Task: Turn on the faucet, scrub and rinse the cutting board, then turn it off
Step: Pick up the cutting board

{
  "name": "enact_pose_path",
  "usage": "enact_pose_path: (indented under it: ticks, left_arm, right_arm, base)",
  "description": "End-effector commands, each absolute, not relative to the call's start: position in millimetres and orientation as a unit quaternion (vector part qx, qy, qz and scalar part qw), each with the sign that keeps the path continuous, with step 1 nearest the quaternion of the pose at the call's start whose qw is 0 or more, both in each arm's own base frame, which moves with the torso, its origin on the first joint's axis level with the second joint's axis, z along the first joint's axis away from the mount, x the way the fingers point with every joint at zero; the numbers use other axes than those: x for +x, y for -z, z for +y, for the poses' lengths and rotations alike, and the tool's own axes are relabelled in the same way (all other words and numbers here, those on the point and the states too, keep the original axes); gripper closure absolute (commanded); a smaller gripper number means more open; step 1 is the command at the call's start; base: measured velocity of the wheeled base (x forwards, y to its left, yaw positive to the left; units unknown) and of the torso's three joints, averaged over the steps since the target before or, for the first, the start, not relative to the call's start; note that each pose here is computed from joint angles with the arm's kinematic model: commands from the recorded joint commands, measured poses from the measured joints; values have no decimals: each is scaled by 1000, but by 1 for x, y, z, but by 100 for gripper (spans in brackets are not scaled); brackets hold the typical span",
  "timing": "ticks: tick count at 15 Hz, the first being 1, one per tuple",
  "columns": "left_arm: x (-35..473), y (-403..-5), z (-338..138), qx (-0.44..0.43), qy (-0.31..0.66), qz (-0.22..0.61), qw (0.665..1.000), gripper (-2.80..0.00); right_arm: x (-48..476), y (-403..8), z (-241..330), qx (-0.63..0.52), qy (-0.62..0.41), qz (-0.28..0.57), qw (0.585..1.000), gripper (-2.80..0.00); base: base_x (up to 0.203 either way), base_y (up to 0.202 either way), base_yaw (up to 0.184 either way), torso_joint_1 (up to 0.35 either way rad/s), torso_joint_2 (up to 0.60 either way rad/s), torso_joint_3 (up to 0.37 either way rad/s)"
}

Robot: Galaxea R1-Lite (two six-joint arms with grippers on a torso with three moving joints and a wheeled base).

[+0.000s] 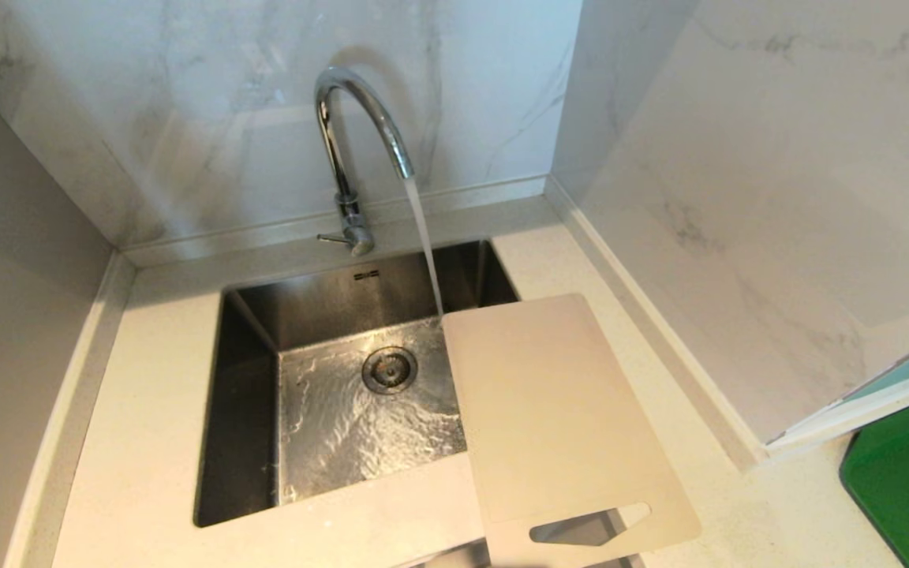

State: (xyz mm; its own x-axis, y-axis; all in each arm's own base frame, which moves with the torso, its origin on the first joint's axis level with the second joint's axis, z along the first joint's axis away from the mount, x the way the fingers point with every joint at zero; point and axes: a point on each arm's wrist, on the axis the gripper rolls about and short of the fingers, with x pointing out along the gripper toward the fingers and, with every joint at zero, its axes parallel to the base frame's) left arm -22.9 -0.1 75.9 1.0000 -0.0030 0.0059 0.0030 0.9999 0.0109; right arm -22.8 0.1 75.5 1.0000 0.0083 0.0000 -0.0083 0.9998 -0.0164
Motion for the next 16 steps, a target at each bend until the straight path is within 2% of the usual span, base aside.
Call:
enact_pose_path:
  ticks: [1,16]
  left_arm:
    - [-23,-75,0,5,2,-2,1000,0]
    - [-23,-75,0,5,2,-2,1000,0]
  right_arm:
    - [-23,-75,0,-8,-5,0,1000,0]
    - [-25,-81,0,-12,-6,1,1000,0]
  base:
    - [0,0,0,0,0,0]
    - [0,0,0,0,0,0]
